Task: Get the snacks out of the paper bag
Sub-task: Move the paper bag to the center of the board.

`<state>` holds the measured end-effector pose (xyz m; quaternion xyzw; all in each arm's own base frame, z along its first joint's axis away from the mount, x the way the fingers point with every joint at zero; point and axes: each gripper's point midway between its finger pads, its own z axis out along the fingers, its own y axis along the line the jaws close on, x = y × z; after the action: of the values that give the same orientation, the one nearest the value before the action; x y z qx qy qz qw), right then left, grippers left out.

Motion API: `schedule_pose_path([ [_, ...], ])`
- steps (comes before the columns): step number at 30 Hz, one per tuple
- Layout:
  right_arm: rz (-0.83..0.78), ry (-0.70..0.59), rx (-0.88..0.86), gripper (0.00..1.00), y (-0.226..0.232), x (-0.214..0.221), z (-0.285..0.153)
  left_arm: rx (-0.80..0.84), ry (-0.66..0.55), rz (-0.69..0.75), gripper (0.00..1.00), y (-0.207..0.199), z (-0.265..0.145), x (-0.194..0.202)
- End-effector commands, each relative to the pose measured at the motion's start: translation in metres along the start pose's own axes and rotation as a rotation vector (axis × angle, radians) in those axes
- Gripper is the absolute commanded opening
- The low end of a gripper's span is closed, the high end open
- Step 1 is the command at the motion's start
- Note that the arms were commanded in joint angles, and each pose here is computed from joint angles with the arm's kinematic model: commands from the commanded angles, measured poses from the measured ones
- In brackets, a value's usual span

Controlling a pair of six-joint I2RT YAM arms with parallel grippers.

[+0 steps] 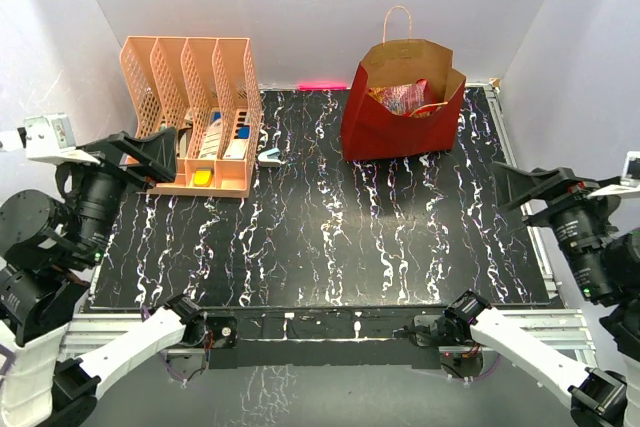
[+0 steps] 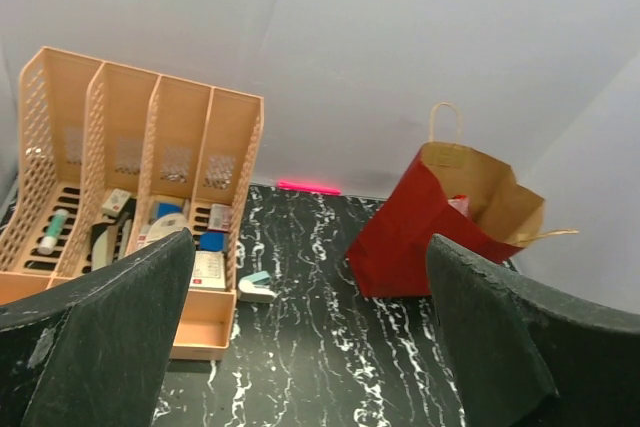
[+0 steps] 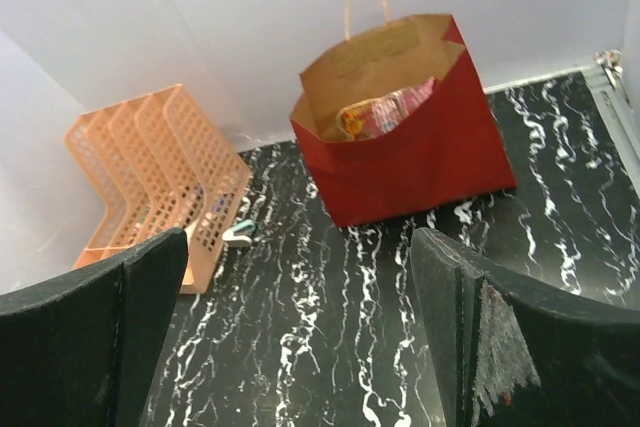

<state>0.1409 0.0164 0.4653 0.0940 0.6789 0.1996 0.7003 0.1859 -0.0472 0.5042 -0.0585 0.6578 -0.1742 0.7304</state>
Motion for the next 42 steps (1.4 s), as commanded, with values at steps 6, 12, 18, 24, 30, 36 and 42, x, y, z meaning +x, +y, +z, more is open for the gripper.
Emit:
schedule_pose_path([
  [6, 0.06, 0.112, 0.211, 0.98, -0.02, 0.051, 0.033, -0.042, 0.082, 0.031, 0.98, 0.005, 0.032, 0.032],
  [12, 0.079, 0.168, 0.334, 0.98, -0.037, 0.08, 0.048, -0.024, 0.151, 0.022, 0.98, 0.005, 0.057, 0.057],
  [18, 0.041, 0.213, 0.402, 0.98, -0.05, 0.102, 0.058, 0.007, 0.225, 0.015, 0.98, 0.005, 0.08, 0.083],
  [24, -0.003, 0.246, 0.418, 0.98, -0.054, 0.115, 0.069, 0.069, 0.263, -0.002, 0.98, -0.002, 0.103, 0.101],
  [30, -0.001, 0.266, 0.394, 0.98, -0.044, 0.122, 0.088, 0.142, 0.32, -0.033, 0.98, -0.006, 0.121, 0.145],
  [36, 0.075, 0.205, 0.339, 0.98, -0.027, 0.115, 0.112, 0.203, 0.386, 0.003, 0.98, -0.002, 0.12, 0.193],
  [42, 0.191, 0.095, 0.317, 0.98, -0.012, 0.101, 0.144, 0.214, 0.349, 0.034, 0.98, 0.007, 0.106, 0.216],
])
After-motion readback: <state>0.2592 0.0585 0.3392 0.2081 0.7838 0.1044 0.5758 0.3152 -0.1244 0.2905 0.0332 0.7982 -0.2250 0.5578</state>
